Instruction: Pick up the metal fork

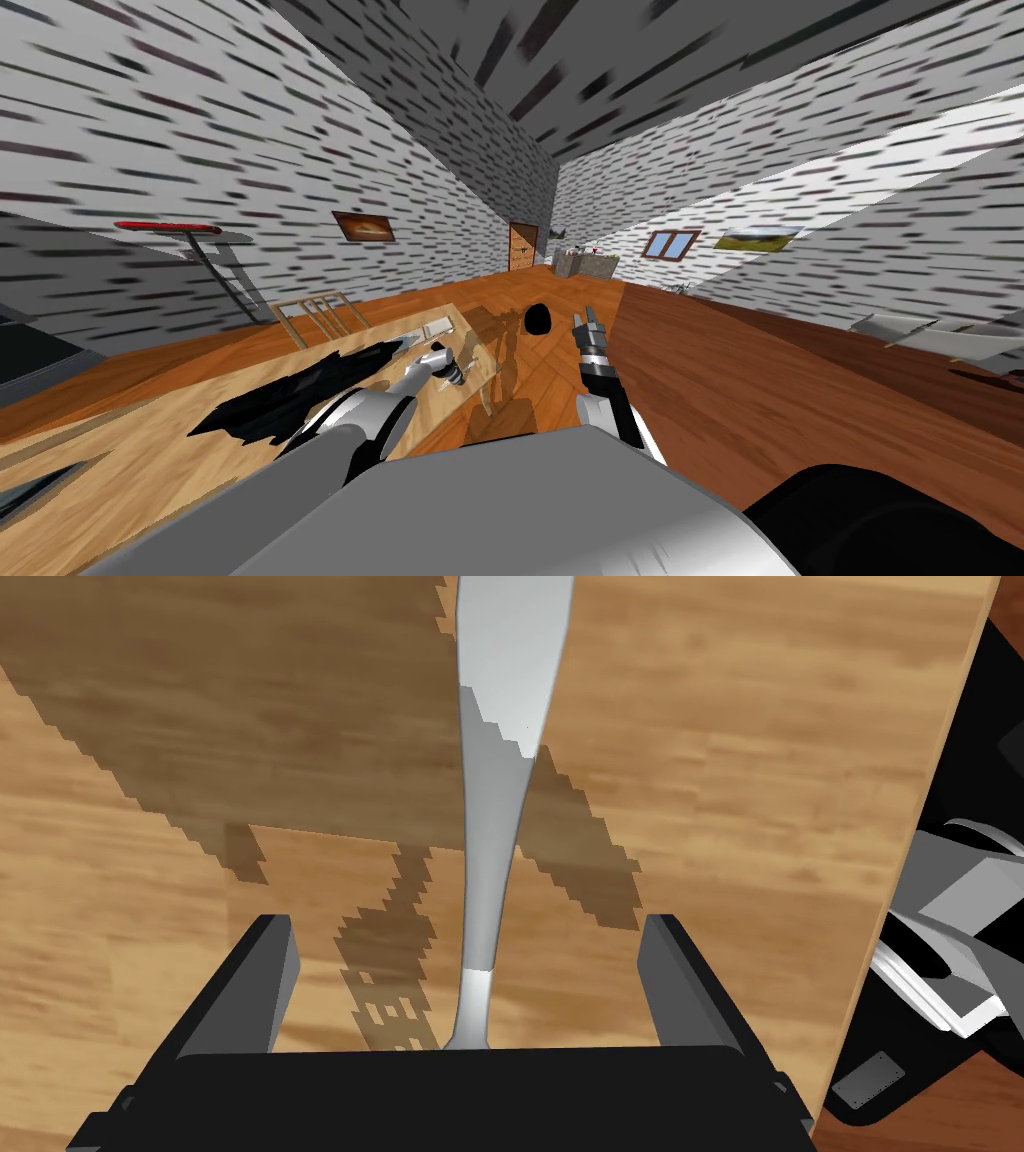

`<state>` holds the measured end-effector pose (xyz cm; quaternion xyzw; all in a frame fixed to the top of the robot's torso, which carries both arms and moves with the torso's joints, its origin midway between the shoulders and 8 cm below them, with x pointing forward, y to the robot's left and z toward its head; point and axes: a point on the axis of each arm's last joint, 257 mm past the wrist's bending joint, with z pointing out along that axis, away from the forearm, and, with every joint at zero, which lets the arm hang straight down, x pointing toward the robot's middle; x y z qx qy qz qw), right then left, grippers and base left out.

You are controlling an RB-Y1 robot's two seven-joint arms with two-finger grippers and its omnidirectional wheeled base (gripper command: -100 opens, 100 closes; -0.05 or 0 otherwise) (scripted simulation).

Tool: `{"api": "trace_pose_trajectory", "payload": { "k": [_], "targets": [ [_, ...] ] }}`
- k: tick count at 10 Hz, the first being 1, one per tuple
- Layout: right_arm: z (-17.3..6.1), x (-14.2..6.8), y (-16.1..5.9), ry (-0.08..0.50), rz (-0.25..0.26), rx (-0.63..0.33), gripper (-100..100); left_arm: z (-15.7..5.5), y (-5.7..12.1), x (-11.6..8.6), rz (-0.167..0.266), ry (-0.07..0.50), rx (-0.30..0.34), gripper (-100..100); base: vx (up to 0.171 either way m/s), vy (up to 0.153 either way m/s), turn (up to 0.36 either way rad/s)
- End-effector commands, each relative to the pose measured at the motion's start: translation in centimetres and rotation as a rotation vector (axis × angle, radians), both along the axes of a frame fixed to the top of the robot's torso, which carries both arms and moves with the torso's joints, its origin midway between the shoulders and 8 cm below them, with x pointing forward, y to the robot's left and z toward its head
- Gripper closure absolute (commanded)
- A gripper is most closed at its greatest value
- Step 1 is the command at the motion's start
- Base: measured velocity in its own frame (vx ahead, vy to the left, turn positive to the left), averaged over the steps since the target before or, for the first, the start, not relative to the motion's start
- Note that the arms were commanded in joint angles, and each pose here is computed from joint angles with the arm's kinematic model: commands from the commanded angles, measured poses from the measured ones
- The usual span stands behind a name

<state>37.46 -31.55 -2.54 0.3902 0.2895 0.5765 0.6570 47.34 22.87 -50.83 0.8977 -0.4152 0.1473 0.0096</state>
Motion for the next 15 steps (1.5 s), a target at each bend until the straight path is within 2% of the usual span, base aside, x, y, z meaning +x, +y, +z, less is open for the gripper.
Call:
{"api": "trace_pose_trajectory", "payload": {
  "k": [1,2,3,7,8,9,10,13,15],
  "targets": [
    [0.0,0.0,0.0,0.000,0.000,0.000,0,0.0,-0.7,0.1,0.004,-0.006,0.000,-100,-0.012,0.076,-0.034],
    [0.0,0.0,0.0,0.000,0.000,0.000,0,0.0,-0.4,0.1,0.001,-0.007,0.001,-100,-0.004,0.032,-0.005],
    [0.0,0.0,0.0,0.000,0.000,0.000,0,0.0,-0.4,0.2,0.003,-0.006,0.001,100,-0.001,0.006,0.000],
    [0.0,0.0,0.0,0.000,0.000,0.000,0,0.0,-0.5,0.1,0.001,-0.005,0.001,100,0.000,0.000,0.000],
    [0.0,0.0,0.0,0.000,0.000,0.000,0,0.0,-0.5,0.1,0.001,-0.005,0.001,0,0.000,0.000,0.000],
    [0.0,0.0,0.0,0.000,0.000,0.000,0,0.2,0.4,0.0,0.001,-0.004,0.000,100,0.012,-0.048,0.052],
    [0.0,0.0,0.0,0.000,0.000,0.000,0,0.3,1.3,-0.1,-0.004,-0.003,-0.001,100,0.023,-0.109,0.093],
    [0.0,0.0,0.0,0.000,0.000,0.000,0,0.5,2.3,-0.3,-0.009,-0.003,-0.001,100,0.022,-0.086,0.039],
    [0.0,0.0,0.0,0.000,0.000,0.000,0,0.9,4.3,-0.6,-0.022,-0.002,-0.001,100,0.025,-0.081,0.061]
  ]
}}
